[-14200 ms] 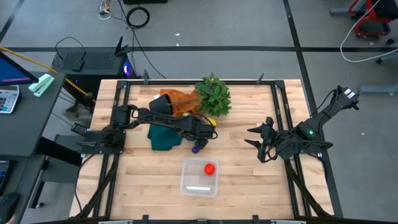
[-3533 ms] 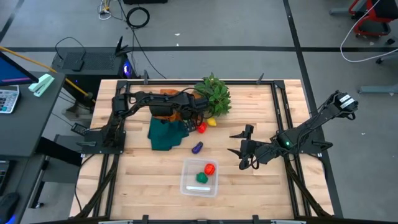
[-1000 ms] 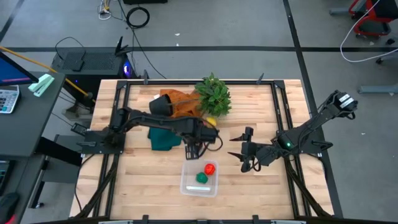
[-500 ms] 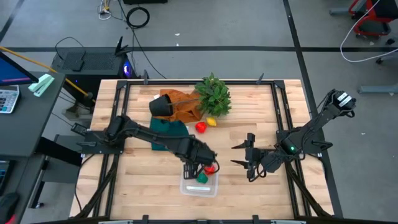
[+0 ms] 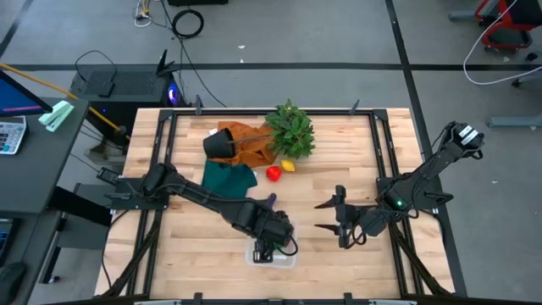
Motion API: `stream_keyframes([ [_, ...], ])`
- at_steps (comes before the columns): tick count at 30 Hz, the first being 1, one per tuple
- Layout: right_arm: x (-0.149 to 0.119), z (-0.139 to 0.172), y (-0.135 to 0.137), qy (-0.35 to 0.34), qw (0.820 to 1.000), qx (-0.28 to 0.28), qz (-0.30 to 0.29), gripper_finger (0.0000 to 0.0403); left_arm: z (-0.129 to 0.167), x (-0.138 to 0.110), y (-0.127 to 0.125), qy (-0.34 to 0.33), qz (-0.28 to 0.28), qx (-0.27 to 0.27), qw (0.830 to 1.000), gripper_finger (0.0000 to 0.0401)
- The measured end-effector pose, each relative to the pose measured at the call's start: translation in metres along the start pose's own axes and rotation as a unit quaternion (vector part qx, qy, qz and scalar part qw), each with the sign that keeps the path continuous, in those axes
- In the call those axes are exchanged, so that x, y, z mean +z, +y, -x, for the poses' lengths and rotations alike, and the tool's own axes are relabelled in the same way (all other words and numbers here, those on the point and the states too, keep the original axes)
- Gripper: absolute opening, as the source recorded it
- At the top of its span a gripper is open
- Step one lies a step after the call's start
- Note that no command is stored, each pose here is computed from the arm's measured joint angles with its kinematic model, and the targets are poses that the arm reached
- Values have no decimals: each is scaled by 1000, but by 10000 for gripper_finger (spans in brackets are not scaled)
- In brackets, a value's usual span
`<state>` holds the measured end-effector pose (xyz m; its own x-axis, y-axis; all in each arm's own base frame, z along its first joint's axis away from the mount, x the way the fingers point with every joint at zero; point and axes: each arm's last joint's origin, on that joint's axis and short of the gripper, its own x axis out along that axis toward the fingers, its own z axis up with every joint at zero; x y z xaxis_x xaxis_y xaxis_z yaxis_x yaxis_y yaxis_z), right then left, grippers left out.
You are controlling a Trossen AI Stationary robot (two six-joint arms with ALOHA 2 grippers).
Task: Pick and placing Produce into tupperware
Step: Put the green cabbage into the transparent bin
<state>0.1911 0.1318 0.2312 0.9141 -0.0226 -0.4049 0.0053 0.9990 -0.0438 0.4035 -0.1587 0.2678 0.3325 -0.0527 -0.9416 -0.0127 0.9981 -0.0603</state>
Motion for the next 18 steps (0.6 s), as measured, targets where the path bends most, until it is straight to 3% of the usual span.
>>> stream_keyframes([
  [7,3,0,5,0,997,72,-33,212,0,0,0,-2,0,5,1000,203],
  [18,4,0,5,-1,997,73,-30,212,-39,-19,13,44,1,26,999,203],
])
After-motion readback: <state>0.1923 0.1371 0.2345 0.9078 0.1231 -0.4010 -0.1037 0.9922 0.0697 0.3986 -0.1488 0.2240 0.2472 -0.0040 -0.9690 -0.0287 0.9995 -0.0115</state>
